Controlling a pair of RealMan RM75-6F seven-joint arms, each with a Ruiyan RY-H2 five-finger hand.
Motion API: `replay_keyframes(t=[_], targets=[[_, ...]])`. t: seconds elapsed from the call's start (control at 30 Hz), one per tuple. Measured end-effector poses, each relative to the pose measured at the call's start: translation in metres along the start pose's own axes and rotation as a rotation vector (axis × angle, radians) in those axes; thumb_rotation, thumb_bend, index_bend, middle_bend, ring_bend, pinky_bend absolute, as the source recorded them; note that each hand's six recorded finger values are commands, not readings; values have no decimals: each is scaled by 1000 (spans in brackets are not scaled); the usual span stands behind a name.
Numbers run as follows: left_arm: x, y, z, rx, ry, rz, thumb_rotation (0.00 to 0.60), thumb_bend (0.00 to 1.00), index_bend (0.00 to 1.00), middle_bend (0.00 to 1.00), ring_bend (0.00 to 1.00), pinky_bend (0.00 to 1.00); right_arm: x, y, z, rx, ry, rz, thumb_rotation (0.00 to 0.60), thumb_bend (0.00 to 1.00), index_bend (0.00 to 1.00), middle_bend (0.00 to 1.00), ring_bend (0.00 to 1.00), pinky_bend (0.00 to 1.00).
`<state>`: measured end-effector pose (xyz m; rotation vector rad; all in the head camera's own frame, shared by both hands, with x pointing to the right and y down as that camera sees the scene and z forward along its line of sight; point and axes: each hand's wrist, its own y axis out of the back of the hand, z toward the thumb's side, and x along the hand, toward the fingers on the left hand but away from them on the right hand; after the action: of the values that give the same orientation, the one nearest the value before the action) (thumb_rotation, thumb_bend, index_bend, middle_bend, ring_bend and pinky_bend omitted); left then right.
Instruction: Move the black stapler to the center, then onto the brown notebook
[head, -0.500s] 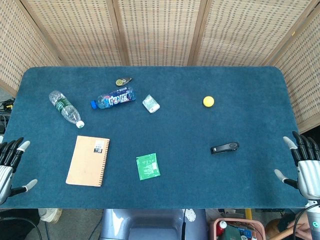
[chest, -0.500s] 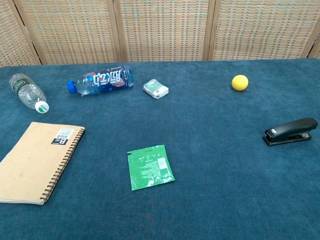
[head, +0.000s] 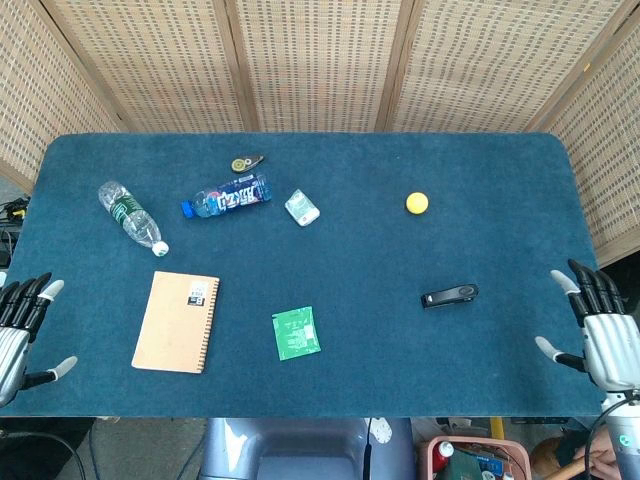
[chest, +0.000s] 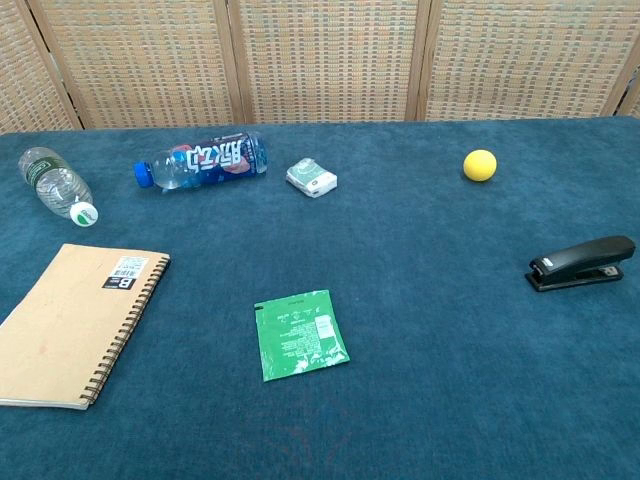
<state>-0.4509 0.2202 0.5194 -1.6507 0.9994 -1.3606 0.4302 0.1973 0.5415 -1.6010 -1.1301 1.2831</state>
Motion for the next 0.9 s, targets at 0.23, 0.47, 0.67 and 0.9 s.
replay_keyframes(t=[0.23, 0.47, 0.67, 0.9], targets=[[9, -8, 2, 24, 2, -18, 600, 0, 0, 0, 0, 0, -37, -38, 22, 30, 135, 153, 600, 0, 0, 0, 0, 0], [23, -15, 2, 48, 24, -17, 600, 0, 0, 0, 0, 0, -81, -78, 44, 104, 271, 248, 600, 37, 20, 0, 0, 0], [31, -22, -1, 57, 61, -25, 600, 0, 0, 0, 0, 0, -101, -120, 51, 165, 301, 359, 600, 95, 68, 16, 0, 0], [39, -32, -2, 71, 84, -58, 600, 0, 0, 0, 0, 0, -115, -150, 46, 260, 293, 438, 600, 167, 133, 106, 0, 36]])
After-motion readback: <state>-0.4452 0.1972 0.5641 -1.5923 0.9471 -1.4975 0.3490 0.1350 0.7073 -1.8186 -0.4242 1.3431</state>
